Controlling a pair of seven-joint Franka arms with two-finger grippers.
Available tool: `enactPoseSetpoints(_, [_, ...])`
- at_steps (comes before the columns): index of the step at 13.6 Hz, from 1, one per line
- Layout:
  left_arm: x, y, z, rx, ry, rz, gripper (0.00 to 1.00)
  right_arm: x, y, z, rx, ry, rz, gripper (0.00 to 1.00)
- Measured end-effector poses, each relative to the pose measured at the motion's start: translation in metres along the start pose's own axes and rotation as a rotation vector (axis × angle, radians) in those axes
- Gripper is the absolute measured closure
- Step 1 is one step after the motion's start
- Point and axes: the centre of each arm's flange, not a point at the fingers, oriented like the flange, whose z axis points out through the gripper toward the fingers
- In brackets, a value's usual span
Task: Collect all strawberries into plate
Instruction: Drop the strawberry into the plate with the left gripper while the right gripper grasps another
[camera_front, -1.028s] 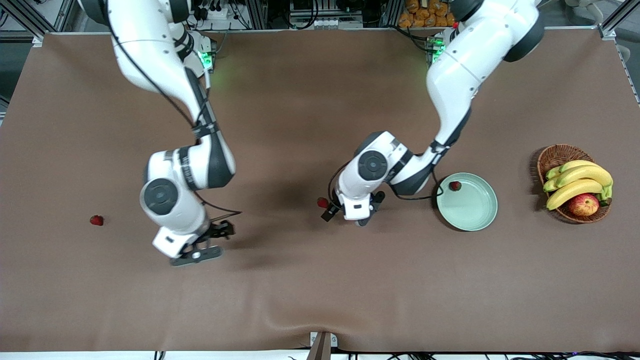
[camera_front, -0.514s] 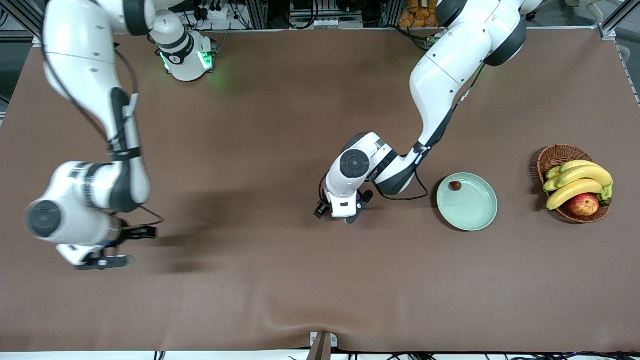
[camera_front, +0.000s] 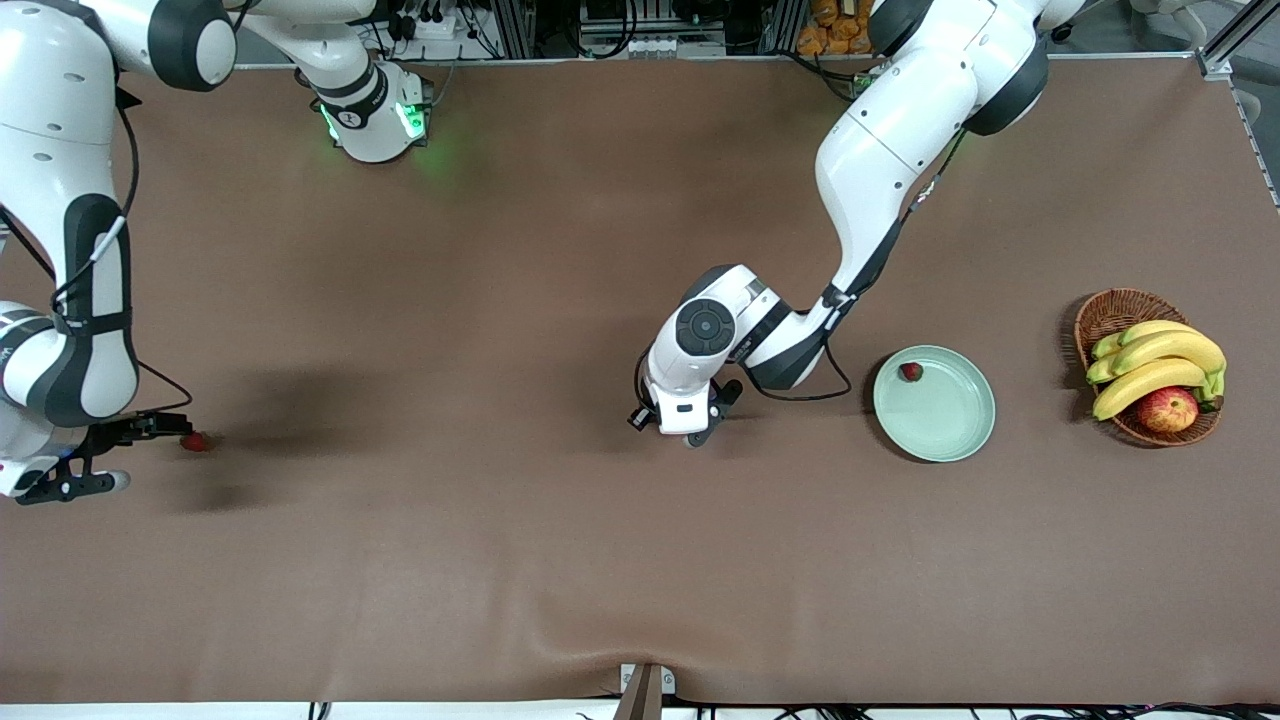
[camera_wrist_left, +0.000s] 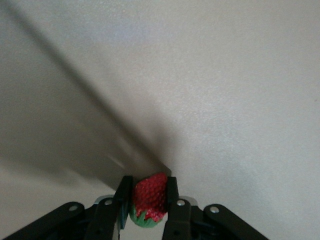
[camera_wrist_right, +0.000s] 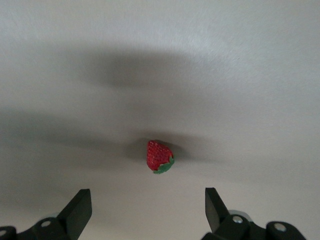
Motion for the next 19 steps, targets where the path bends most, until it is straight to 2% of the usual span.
enactPoseSetpoints(2, [0.01, 0.006, -0.011, -0.017, 0.005, -0.012, 0.68, 0.006, -0.01, 0.016, 0.007, -0.022, -0.056, 0.0])
enactPoseSetpoints(4, [0.034, 0.009, -0.035, 0.009, 0.023, -0.04, 0.68, 0.011, -0.015, 0.03, -0.013, -0.049, -0.107, 0.0])
enactPoseSetpoints(7, [0.089, -0.006, -0.084, 0.107, 0.029, -0.046, 0.68, 0.014, -0.01, 0.041, -0.054, -0.045, -0.235, 0.0])
enactPoseSetpoints(9, [0.124, -0.033, -0.106, 0.215, 0.027, 0.001, 0.68, 0.015, -0.006, 0.044, -0.067, -0.039, -0.286, 0.0])
enactPoseSetpoints(11, [0.147, -0.061, -0.116, 0.299, 0.026, 0.042, 0.68, 0.015, -0.004, 0.051, -0.073, -0.039, -0.315, 0.0])
enactPoseSetpoints(15, [0.196, -0.112, -0.128, 0.407, -0.007, 0.165, 0.68, 0.016, -0.002, 0.06, -0.08, -0.042, -0.33, 0.0])
enactPoseSetpoints(16, [0.215, -0.124, -0.134, 0.432, -0.025, 0.196, 0.68, 0.016, -0.002, 0.062, -0.079, -0.044, -0.331, 0.04])
enactPoseSetpoints(19, [0.255, -0.161, -0.14, 0.471, -0.078, 0.275, 0.68, 0.016, -0.002, 0.065, -0.082, -0.044, -0.331, 0.39])
